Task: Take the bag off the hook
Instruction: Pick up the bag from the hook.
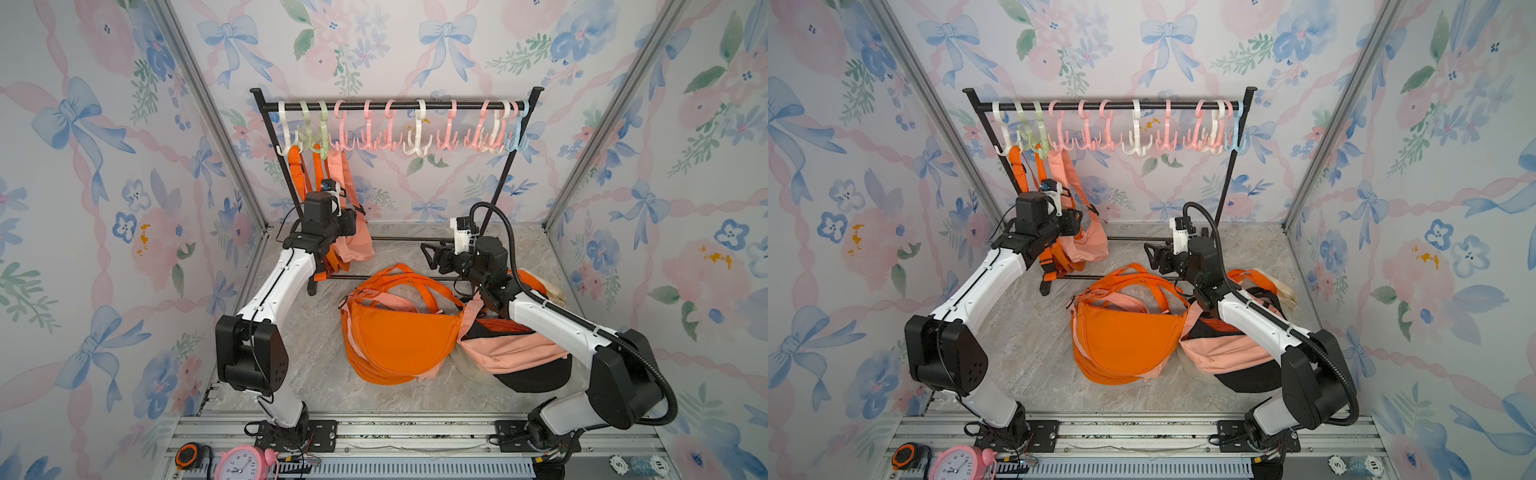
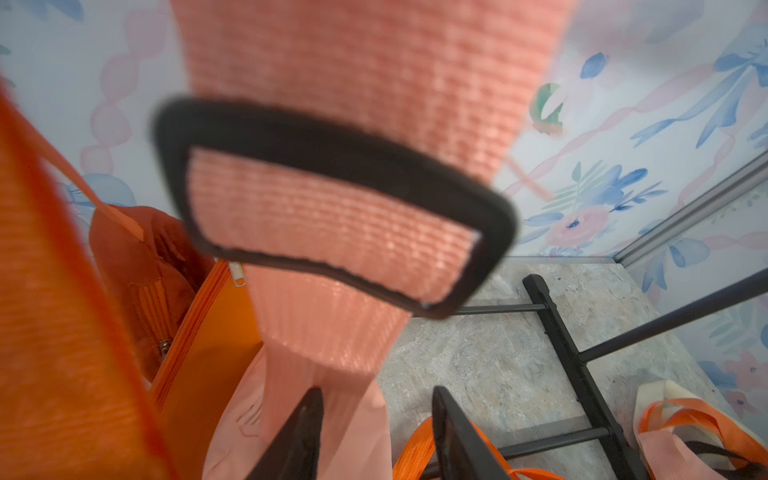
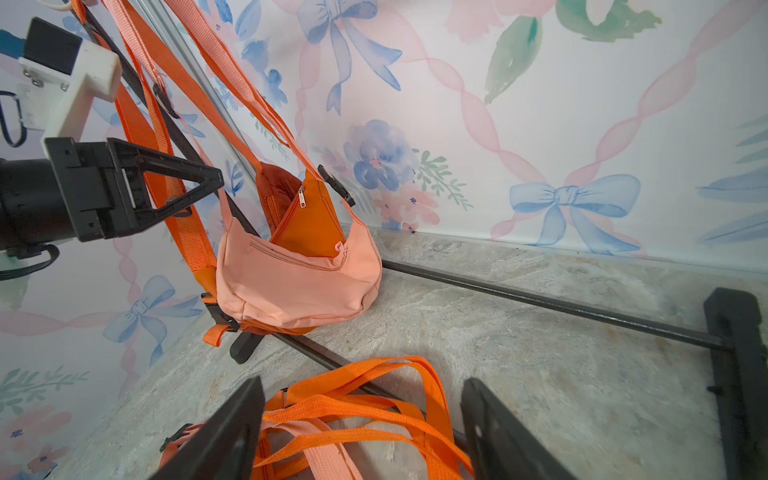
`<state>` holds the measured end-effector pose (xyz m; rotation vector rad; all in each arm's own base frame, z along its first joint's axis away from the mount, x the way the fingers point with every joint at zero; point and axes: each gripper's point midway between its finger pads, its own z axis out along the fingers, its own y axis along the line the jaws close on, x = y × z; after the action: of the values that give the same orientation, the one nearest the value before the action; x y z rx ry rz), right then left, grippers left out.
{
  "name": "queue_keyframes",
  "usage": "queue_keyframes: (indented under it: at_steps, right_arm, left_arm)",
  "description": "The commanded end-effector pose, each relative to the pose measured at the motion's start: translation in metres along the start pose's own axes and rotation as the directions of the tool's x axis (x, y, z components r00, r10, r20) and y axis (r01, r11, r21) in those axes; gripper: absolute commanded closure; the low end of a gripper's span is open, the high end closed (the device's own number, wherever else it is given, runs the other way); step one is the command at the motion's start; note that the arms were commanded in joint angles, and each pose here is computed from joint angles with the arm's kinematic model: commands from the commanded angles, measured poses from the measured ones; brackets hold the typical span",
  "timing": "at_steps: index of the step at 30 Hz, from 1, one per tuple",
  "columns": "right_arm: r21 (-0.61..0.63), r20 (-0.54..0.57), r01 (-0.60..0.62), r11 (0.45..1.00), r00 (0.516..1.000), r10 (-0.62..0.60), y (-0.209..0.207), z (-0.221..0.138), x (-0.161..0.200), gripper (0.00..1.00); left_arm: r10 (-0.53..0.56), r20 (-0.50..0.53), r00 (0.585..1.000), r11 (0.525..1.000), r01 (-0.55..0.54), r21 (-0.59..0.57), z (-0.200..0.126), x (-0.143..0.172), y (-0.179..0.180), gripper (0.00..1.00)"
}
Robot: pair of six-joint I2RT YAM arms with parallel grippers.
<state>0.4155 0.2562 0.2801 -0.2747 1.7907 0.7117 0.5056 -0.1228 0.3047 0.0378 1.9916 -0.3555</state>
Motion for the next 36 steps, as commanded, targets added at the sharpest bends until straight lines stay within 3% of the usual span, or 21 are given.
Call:
queue_keyframes:
  at_steps: [1, 11, 20, 29, 33, 36]
  right_arm:
    - [-0.018, 0.029, -0.001, 1.0, 1.0, 0.001, 0.002, -0.001, -0.011, 0.24]
    - [-0.023, 0.031, 0.003, 1.0, 1.0, -0.002, 0.004, -0.003, -0.014, 0.24]
    - [-0.023, 0.024, 0.006, 1.0, 1.0, -0.005, 0.005, -0.002, -0.014, 0.24]
    - [-0.024, 0.017, 0.01, 1.0, 1.0, -0.009, 0.003, -0.002, -0.012, 0.24]
    - [-0.038, 0.013, 0.012, 0.999, 1.0, -0.012, 0.006, 0.001, -0.014, 0.24]
    - [-0.073, 0.013, 0.036, 0.997, 0.999, -0.035, 0.012, 0.005, -0.021, 0.22]
  left_arm:
    - [0.021, 0.005, 1.0, 1.0, -0.021, -0.01, 0.003, -0.002, -0.003, 0.48]
    - [0.085, 0.009, 0.996, 0.963, -0.08, -0.257, 0.003, -0.012, 0.038, 0.37]
    - [0.075, 0.008, 0.997, 0.977, -0.072, -0.2, 0.017, -0.016, 0.029, 0.4]
    - [0.067, -0.003, 0.998, 0.98, -0.067, -0.188, 0.019, -0.011, 0.029, 0.77]
    - [0.064, -0.005, 0.998, 0.983, -0.064, -0.172, 0.014, -0.009, 0.027, 1.0]
    - [0.07, 0.009, 0.998, 0.993, -0.068, -0.099, 0.009, -0.009, 0.016, 1.0]
